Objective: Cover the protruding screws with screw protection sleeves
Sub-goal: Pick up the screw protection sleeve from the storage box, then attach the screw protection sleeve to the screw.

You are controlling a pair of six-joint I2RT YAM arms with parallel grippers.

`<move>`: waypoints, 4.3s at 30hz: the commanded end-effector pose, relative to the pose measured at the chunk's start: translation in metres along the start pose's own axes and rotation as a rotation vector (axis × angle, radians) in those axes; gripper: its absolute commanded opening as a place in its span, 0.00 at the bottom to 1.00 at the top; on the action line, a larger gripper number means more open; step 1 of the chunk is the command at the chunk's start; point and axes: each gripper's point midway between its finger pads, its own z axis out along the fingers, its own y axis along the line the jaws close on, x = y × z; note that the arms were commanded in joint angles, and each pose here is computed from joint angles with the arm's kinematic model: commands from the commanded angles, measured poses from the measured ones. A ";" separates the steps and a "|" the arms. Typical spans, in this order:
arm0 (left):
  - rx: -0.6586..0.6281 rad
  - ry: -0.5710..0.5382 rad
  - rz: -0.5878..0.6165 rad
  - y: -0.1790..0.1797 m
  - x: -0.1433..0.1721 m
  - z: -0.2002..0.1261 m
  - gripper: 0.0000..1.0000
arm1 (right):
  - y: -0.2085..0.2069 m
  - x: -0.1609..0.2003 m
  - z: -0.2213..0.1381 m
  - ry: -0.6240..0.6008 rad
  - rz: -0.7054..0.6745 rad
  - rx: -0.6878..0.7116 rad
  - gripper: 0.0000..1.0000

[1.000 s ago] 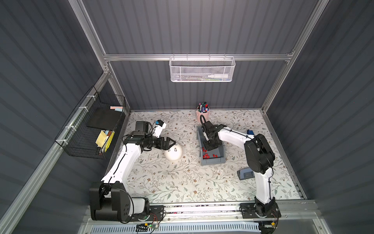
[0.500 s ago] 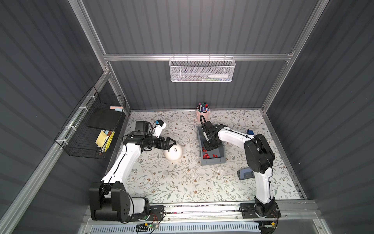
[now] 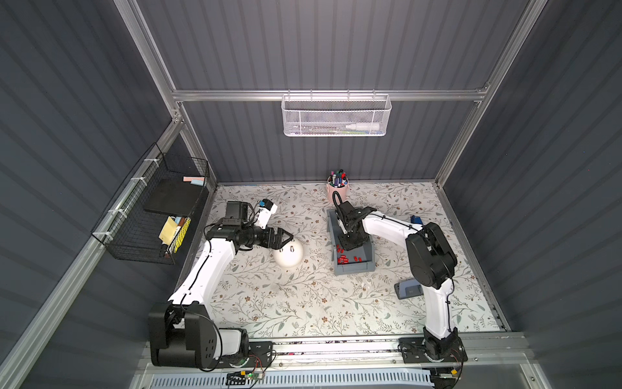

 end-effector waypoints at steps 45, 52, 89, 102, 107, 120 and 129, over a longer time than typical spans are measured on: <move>-0.022 0.000 0.004 -0.008 -0.007 -0.010 0.98 | 0.006 0.004 -0.073 -0.064 -0.030 -0.035 0.12; -0.132 0.033 -0.011 0.001 0.001 -0.024 0.99 | 0.024 0.015 -0.111 -0.087 -0.047 -0.061 0.13; -0.649 0.250 -0.120 0.079 0.047 -0.073 0.99 | 0.205 -0.040 -0.153 -0.219 -0.343 -0.358 0.14; -0.633 0.240 -0.130 0.076 0.045 -0.071 0.99 | 0.222 -0.046 -0.135 -0.205 -0.365 -0.391 0.14; -0.633 0.241 -0.130 0.076 0.045 -0.072 1.00 | 0.227 -0.048 -0.133 -0.203 -0.373 -0.406 0.15; -0.628 0.242 -0.126 0.076 0.046 -0.071 0.99 | 0.229 -0.038 -0.125 -0.162 -0.382 -0.411 0.15; -0.613 0.239 -0.128 0.075 0.045 -0.068 0.99 | 0.228 -0.034 -0.118 -0.148 -0.400 -0.398 0.15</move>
